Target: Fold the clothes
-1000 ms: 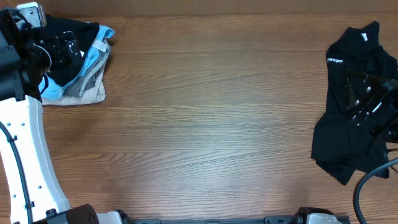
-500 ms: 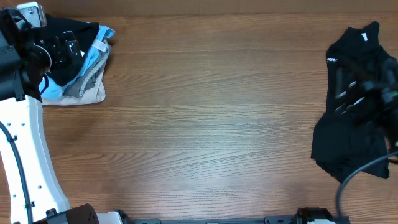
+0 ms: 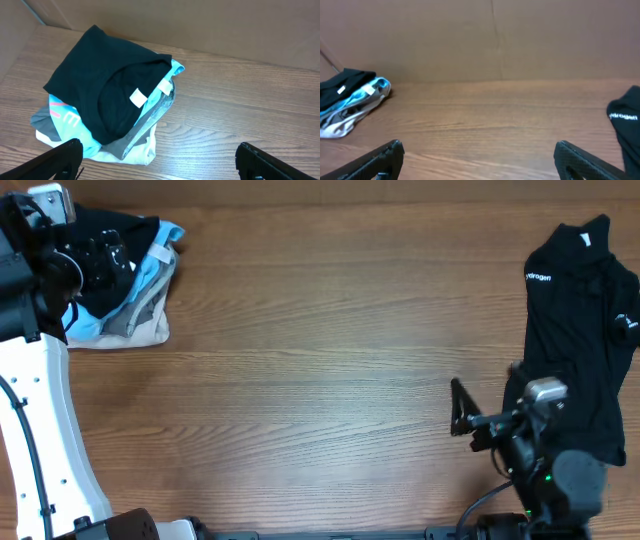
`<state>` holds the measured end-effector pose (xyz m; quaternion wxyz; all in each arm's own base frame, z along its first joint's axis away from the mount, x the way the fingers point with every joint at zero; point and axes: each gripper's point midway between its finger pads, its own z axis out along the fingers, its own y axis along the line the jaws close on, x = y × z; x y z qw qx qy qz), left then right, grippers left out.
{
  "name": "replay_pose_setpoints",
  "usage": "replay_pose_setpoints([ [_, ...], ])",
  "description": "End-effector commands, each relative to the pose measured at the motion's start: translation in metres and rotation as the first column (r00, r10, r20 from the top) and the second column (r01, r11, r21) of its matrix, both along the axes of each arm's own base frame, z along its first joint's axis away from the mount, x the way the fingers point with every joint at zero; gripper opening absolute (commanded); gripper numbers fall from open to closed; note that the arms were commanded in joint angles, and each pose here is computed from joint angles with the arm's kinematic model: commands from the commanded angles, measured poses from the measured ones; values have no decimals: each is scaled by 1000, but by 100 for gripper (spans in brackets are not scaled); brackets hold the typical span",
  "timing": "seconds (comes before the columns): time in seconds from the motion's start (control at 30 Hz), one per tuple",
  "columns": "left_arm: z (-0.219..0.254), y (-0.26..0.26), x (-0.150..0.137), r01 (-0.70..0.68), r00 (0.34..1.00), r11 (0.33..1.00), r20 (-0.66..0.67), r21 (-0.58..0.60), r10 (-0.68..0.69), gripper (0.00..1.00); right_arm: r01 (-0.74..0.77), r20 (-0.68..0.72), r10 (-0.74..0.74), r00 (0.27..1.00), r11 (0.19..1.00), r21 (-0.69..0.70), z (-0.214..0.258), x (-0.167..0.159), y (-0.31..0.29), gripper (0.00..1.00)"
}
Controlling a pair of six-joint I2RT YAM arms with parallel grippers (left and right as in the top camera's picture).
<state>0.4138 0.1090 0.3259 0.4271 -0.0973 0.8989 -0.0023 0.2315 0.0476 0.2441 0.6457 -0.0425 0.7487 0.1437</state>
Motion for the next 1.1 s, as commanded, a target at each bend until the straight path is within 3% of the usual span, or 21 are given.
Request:
replay_pose_setpoints([
  [0.0,2,-2,2,1,1000,1000,9,-12,-1,100,-20,25,20,999,1000,-2,-25,-3,4,100],
  [0.37,2,-2,2,1,1000,1000,9,-12,-1,100,-18,18,18,1000,1000,-2,-77,1,3,100],
  [0.57,2,-2,2,1,1000,1000,9,-12,-1,100,-15,36,15,999,1000,-2,-76,3,3,100],
  [0.7,2,-2,2,1,1000,1000,9,-12,-1,100,-17,131,17,991,1000,-1,-68,8,3,100],
  [1.07,2,-2,2,1,1000,1000,9,-12,-1,100,-7,133,7,991,1000,-1,-68,8,2,100],
])
